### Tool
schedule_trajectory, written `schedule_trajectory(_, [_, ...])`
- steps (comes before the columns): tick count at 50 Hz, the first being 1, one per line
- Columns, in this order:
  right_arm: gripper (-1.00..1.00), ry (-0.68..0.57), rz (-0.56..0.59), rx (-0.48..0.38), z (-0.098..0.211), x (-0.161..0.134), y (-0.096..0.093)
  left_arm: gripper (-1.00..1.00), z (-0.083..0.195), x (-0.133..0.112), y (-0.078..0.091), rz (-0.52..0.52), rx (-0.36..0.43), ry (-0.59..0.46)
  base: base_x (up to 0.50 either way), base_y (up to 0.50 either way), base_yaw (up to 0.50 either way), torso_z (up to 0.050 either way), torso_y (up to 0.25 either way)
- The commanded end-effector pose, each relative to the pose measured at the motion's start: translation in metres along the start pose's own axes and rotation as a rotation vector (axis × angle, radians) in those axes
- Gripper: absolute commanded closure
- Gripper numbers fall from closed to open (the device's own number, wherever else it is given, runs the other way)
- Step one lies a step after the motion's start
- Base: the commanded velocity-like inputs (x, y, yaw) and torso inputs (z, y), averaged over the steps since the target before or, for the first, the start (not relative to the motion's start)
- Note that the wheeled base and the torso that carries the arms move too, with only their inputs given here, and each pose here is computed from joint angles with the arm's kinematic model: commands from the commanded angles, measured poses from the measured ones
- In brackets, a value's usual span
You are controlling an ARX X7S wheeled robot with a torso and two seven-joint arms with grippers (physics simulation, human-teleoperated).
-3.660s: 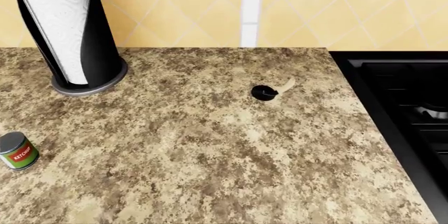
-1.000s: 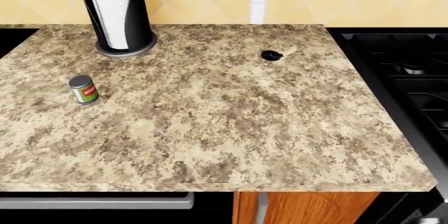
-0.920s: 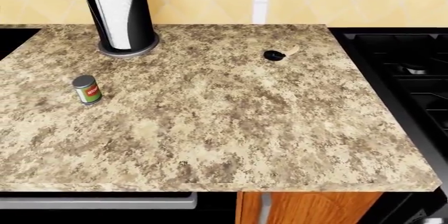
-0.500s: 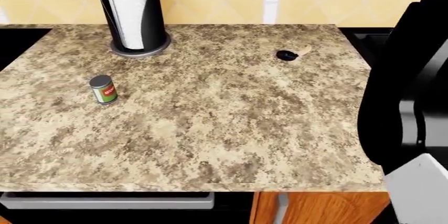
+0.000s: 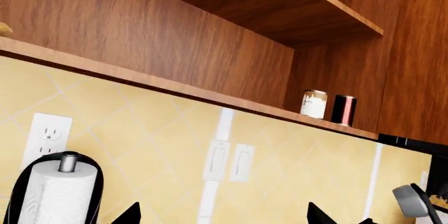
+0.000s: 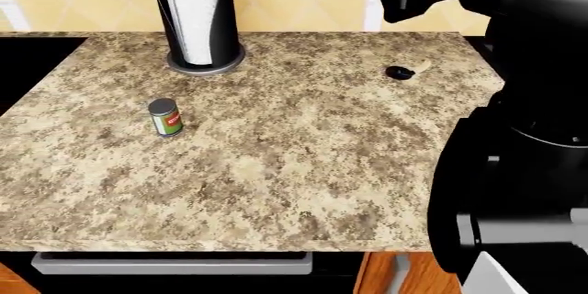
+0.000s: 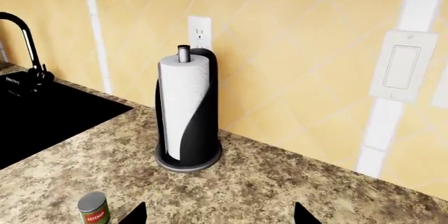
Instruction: Pick the cans from the counter and place them in their designated side in the cabinet.
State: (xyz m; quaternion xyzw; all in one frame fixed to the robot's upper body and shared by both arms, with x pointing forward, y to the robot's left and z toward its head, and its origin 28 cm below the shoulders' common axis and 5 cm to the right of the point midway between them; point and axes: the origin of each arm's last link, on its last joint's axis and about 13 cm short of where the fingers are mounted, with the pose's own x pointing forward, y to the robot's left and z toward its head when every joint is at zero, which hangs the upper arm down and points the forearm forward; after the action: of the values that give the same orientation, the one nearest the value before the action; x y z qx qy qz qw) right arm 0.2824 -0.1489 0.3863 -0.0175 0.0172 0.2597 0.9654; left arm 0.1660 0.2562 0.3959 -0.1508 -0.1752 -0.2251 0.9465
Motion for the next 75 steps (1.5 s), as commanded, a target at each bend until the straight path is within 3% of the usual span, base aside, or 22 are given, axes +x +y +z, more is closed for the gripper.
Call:
schedule_trajectory(1, [-1.0,0.033,0.014,-0.001,-0.0133,0.0029,0.0026,-1.0,-0.005,0.0027,0.0025,0.005,-0.004,0.011,0.0,0.32,0.0,0.0,0.0])
schedule_trajectory(43, [-1.0,0.044,0.005,-0.007,-0.0166,0.0035,0.0037,-1.0,-0.0111,0.0103,0.0069,0.002,0.01,0.03,0.0,0.32,0.0,0.0,0.0])
schedule_trajectory(75, [-1.0,0.033,-0.004,-0.01,-0.0179,0.0013,0.0042,-1.0,-0.013,0.0095,0.0075,0.005,0.001,0.035,0.15,0.0,0.0,0.0,0.0])
